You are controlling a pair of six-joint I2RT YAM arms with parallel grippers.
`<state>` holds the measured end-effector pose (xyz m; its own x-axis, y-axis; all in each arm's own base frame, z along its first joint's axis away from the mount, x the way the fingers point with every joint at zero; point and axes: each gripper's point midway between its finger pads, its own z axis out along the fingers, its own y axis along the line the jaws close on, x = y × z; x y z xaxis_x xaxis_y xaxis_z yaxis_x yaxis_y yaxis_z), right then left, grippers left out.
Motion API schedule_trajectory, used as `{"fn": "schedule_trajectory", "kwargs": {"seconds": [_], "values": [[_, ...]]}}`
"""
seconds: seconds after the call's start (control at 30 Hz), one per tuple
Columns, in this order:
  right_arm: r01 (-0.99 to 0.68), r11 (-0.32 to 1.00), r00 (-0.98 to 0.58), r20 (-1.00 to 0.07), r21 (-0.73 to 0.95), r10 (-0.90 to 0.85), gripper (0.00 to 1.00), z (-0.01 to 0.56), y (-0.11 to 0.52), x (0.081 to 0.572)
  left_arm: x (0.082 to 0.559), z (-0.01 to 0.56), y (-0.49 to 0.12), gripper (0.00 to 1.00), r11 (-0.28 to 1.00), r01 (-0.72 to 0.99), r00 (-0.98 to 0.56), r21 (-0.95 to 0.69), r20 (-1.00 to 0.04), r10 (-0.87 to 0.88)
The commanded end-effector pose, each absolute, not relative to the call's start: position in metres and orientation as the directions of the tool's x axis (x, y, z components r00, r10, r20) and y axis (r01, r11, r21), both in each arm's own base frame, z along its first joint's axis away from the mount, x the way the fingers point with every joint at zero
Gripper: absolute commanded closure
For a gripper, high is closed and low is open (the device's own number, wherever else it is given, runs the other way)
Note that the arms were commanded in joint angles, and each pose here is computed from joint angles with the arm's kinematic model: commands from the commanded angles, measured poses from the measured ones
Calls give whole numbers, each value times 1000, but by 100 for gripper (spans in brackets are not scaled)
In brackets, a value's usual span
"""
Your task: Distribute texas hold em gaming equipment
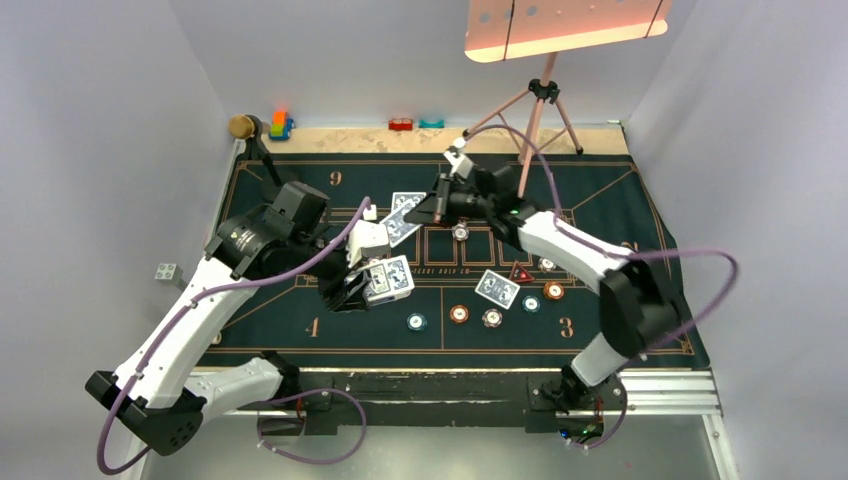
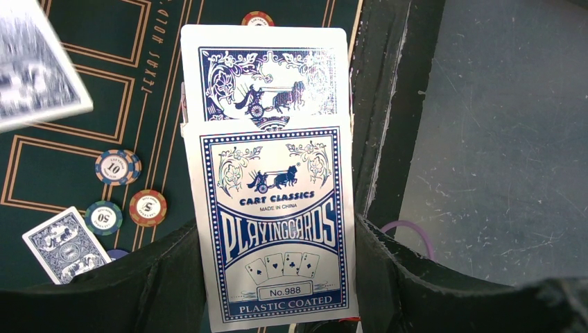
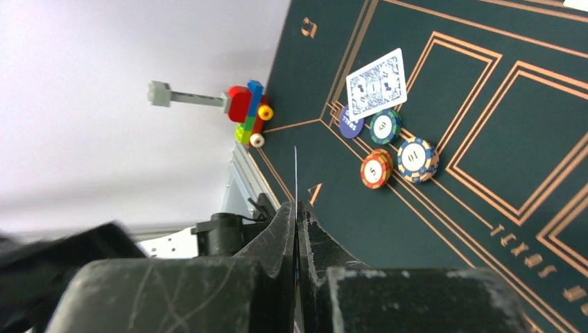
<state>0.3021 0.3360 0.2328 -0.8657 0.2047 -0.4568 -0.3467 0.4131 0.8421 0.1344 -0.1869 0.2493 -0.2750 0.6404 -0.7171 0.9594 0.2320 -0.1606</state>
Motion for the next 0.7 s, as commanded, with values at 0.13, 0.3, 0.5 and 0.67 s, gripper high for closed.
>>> {"fn": "schedule_trajectory", "kwargs": {"seconds": [0.13, 0.3, 0.5, 0.67], "values": [[-422, 293, -886, -458, 858, 65, 100, 195, 465, 337, 131, 261, -190, 100, 215, 964, -258, -157, -750, 609], [-386, 270, -910, -411, 882, 43, 100, 157, 520, 356, 130, 262, -189, 100, 216, 965, -253, -150, -752, 609], [-330, 295, -934, -356, 897, 38, 89, 117, 553, 371, 130, 263, -188, 100, 218, 965, -254, -149, -753, 608], [-305, 375, -938, -345, 875, 42, 67, 91, 553, 376, 130, 262, -188, 100, 218, 965, -252, -148, -752, 608]]}}
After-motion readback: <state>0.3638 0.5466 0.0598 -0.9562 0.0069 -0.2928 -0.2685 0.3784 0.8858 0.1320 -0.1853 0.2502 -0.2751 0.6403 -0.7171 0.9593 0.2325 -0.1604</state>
